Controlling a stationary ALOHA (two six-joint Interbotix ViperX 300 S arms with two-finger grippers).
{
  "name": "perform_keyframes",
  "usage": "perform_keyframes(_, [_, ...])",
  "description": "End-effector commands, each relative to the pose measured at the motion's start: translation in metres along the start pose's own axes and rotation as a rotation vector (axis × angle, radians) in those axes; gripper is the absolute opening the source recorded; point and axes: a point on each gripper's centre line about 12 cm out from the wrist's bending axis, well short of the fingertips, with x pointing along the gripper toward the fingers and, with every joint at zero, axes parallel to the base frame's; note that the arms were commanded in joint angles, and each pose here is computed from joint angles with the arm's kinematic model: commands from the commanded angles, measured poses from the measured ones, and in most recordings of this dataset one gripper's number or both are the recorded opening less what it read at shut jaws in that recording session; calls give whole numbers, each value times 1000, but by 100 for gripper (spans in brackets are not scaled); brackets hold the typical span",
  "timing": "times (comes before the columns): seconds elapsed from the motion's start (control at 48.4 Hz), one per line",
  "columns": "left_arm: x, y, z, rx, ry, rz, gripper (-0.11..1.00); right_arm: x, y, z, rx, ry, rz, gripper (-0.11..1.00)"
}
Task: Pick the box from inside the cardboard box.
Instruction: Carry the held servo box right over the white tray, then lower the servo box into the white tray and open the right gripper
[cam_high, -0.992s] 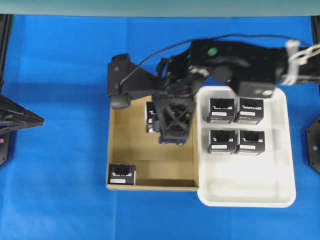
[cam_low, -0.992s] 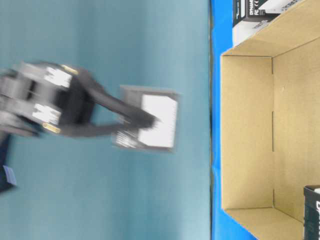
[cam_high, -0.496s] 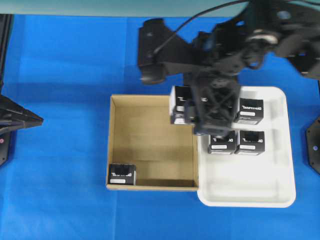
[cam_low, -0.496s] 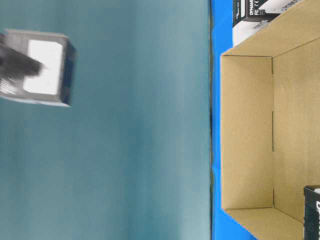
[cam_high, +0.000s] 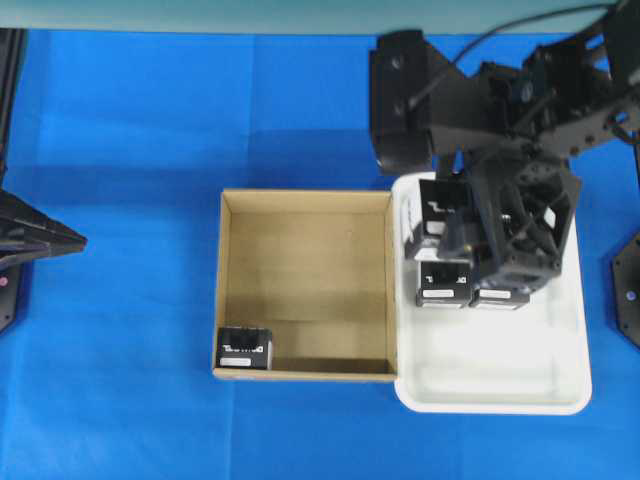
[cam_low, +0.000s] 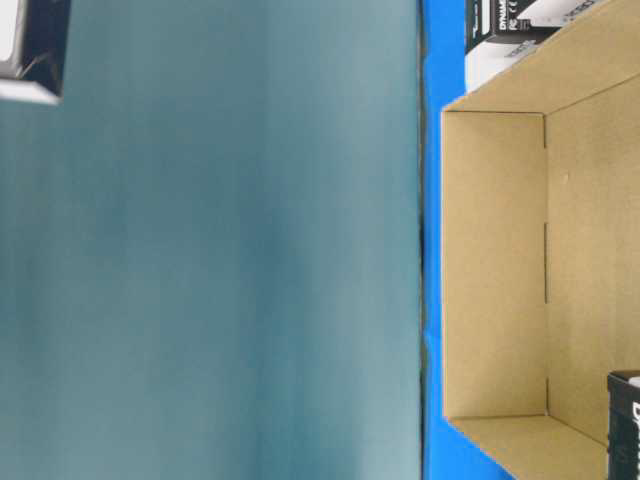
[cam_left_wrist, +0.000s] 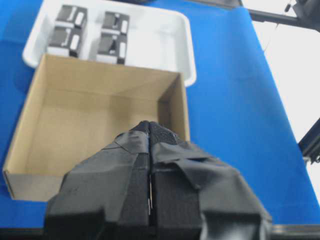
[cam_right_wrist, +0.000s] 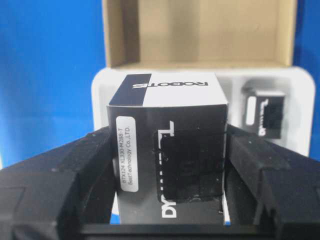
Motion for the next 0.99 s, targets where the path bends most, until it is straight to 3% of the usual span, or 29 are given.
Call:
perform_keyframes(0.0, [-1,-2,10,6,-20,-4,-6,18,3,-10,-2,4,7,62])
perform_keyframes(0.227, [-1,-1,8,6,-14,-1,-6,64,9,-41,24,-36,15,62])
perform_keyframes(0.372, [-1,-2,8,5,-14,-3,-6,100,12,-68,52,24,15,62])
perform_keyframes(0.517, [-1,-2,8,5,-12,-3,-6,143,18,-93,38,74,15,62])
perform_keyframes(0.971, [0,-1,7,3,-8,0,-6,205,18,-116,40,84,0,62])
